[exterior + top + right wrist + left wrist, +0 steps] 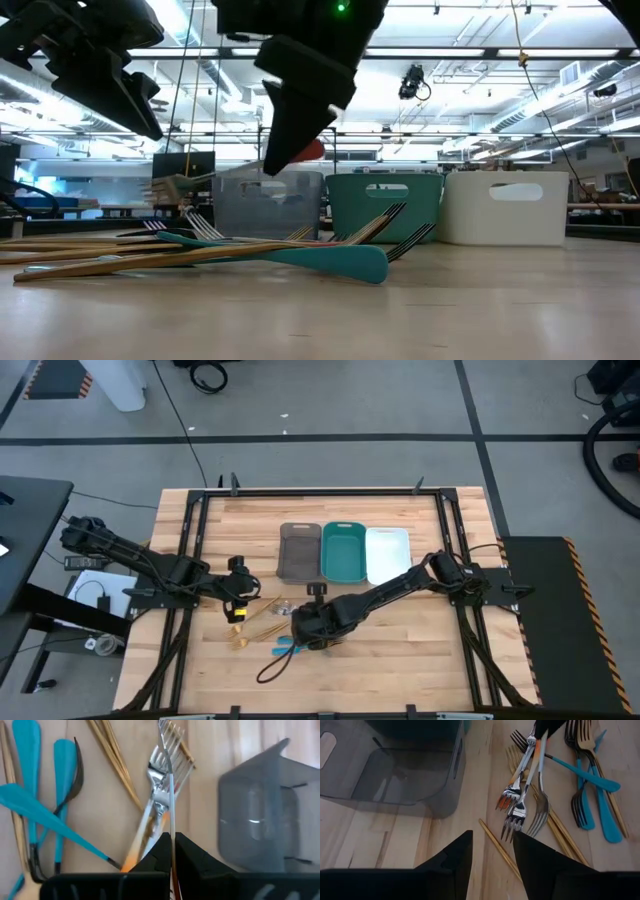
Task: Sort silverware by color (type)
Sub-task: Put the orange fork into the white bin
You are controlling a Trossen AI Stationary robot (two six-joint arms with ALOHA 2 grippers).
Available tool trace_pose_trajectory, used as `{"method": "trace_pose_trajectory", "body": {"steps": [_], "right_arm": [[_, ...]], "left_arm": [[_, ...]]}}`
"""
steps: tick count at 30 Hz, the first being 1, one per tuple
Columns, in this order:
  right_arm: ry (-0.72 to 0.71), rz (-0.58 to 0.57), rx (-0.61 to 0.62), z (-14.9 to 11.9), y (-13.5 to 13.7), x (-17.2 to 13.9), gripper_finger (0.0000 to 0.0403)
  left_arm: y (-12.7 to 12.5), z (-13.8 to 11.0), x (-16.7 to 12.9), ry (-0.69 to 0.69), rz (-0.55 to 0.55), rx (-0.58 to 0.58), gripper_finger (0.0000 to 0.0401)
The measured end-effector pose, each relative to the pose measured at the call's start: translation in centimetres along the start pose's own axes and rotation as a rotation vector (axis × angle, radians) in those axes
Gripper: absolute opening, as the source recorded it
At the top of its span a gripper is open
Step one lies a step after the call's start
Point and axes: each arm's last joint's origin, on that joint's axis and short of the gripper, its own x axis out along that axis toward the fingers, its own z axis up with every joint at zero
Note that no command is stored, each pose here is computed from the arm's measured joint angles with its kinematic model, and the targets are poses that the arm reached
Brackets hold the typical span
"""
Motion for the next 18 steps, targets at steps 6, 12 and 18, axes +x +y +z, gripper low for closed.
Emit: {"method": "trace_pose_trajectory", "body": {"steps": [6,12,18], "right_arm": [[0.047,-0.079,-0.05,-0.2,-0.3,-1.1,0.0016],[0.086,-0.141,-0.118,-0.4,-0.3,-2.1,0.0016],[0.111,-0.212,-0.214,-0.3,-0.4,-3.8,0.0016]], "left_arm": [[0.0,0.1,0.0,-0.006,-0.002,-0.002,0.0151],[0.0,0.1,0.0,-0.008,-0.001,-0.003,0.0151],[-0.1,0.2,0.0,-0.023,-0.004,-0.005,0.0151]]}}
